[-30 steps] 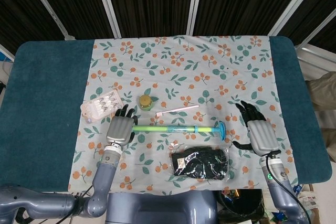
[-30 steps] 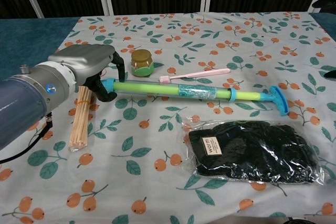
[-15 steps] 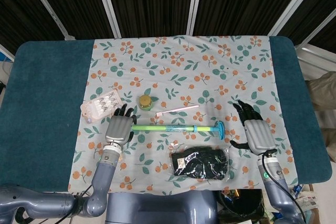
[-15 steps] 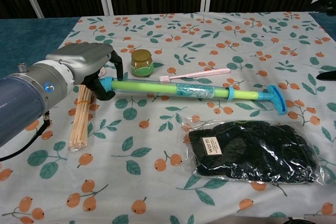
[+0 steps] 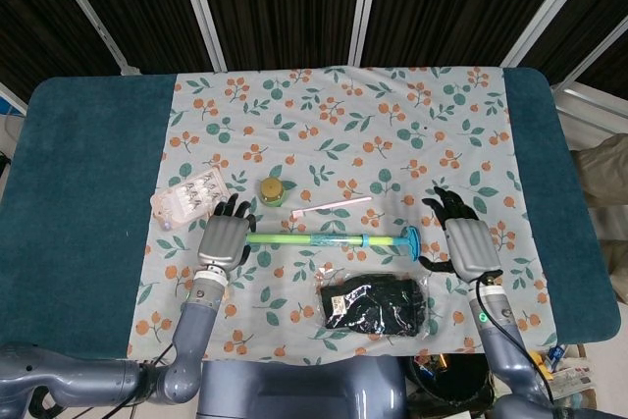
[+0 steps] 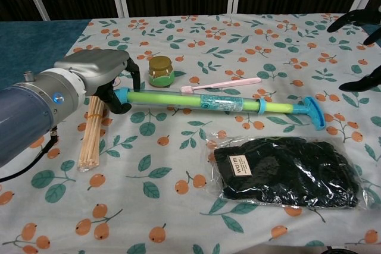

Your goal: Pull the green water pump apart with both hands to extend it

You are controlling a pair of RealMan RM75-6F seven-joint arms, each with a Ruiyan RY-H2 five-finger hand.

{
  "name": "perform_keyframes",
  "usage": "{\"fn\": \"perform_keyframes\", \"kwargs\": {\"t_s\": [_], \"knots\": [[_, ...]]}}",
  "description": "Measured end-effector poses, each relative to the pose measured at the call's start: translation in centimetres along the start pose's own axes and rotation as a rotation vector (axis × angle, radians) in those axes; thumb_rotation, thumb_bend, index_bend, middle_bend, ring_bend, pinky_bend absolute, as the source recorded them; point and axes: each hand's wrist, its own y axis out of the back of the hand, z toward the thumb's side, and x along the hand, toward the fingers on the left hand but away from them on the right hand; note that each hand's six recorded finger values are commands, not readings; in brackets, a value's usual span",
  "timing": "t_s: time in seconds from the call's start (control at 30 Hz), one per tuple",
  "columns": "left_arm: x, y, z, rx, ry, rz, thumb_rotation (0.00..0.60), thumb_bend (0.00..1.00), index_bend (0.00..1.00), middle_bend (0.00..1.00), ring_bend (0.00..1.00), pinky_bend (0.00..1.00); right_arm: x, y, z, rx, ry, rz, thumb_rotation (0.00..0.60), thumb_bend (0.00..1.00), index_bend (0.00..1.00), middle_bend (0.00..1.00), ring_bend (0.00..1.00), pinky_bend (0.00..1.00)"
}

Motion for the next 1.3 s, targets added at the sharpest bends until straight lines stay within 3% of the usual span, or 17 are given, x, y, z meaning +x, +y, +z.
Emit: {"fn": "perform_keyframes", "kwargs": {"t_s": [0.17,0.53,1.3], "knots": [[0.0,0.1,0.0,-0.01,-0.003,0.0,0.6,0.4,0.52,0.17,0.03,0.16,-1.2,-1.5,0.9,-0.023,-0.008,0.024,0.6,0.13,0.36,0.09,0.08,0.17],[0.4,0.5,-0.3,-0.031,-0.001,0.002,0.6,0.4,0.52,0.17,0.03,0.16,-3.6,-5.9,1.4,-0.066,-0.079,0.09,0.6,0.15,0.38,0.1,0.08,0.17],[0.8,0.3,-0.7,-0.032,0.0,-0.014,0.6,0.4,0.52,0.17,0.03,0.16,-6.0,-8.8,0.2,-0.104,-0.192,0.124,0.6,0.17,0.41,0.1,0.08,0.17]]}}
